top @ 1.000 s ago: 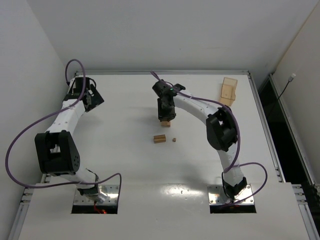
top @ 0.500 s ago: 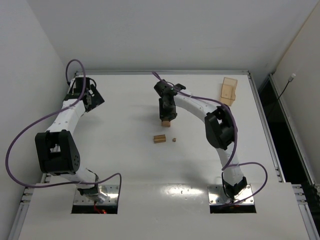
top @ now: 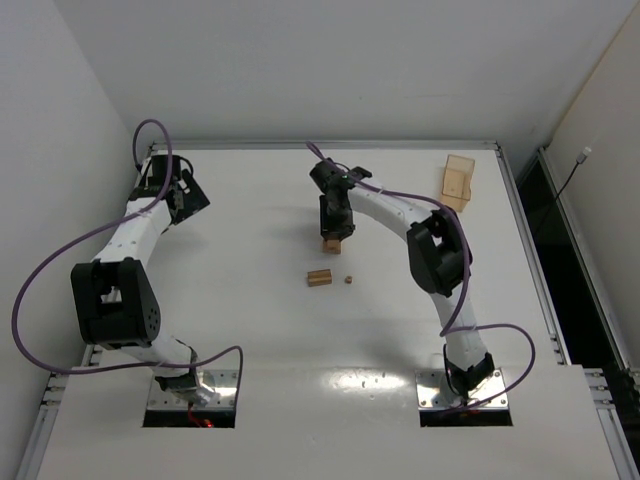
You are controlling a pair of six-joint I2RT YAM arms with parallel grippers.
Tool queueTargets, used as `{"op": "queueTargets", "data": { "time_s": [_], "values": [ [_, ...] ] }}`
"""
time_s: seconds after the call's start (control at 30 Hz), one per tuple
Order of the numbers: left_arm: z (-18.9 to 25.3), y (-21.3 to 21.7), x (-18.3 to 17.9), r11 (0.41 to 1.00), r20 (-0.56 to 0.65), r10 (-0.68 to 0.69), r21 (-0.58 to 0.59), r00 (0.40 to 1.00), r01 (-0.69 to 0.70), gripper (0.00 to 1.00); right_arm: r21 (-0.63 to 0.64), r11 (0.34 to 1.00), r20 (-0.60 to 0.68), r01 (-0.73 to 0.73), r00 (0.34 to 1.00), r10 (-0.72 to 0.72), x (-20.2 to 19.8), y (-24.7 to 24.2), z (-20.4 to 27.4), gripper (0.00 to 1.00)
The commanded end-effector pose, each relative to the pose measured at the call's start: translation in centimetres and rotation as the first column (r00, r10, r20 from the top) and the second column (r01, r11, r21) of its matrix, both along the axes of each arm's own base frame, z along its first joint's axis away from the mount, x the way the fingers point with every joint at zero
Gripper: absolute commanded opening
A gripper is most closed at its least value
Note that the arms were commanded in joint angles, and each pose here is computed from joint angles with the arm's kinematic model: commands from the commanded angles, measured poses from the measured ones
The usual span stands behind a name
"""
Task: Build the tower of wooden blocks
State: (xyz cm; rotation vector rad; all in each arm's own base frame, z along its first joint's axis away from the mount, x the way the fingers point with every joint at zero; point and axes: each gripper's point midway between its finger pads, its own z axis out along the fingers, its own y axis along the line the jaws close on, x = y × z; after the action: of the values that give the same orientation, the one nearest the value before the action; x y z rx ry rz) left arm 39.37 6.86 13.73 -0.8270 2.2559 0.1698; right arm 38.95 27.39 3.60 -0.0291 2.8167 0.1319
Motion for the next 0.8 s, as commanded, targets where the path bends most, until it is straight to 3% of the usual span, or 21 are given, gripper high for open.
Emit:
{"op": "queueTargets", "data": {
  "time_s": [0.0, 0.23, 0.6, 0.77],
  "values": [
    [0.7, -0.3, 0.8, 1.000, 0.038, -0.014, -0.002, 0.999, 0.014, 0.99, 0.030, 1.000, 0.060, 0.010, 0.998, -0.012, 1.9, 0.4, 1.5, 0.07],
    [0.7, -0.3, 0.8, 1.000, 0.038, -0.014, -0.002, 0.999, 0.014, 0.99, 0.045, 0.999, 0.050, 0.000, 0.999, -0.003, 2.1, 0.5, 1.1, 0.22],
    [0.4, -0.3, 0.9, 1.000, 0.029, -0.014, -0.003, 0.999, 0.014, 0.99, 0.073, 0.997, 0.042, -0.021, 0.999, 0.018, 1.9, 1.0, 1.0, 0.24],
    [0.4, -0.3, 0.9, 1.000, 0.029, -0.014, -0.003, 0.999, 0.014, 0.99, 0.060, 0.998, 0.038, -0.017, 0.999, 0.015, 1.7, 0.7, 0.6, 0.44]
  ]
}}
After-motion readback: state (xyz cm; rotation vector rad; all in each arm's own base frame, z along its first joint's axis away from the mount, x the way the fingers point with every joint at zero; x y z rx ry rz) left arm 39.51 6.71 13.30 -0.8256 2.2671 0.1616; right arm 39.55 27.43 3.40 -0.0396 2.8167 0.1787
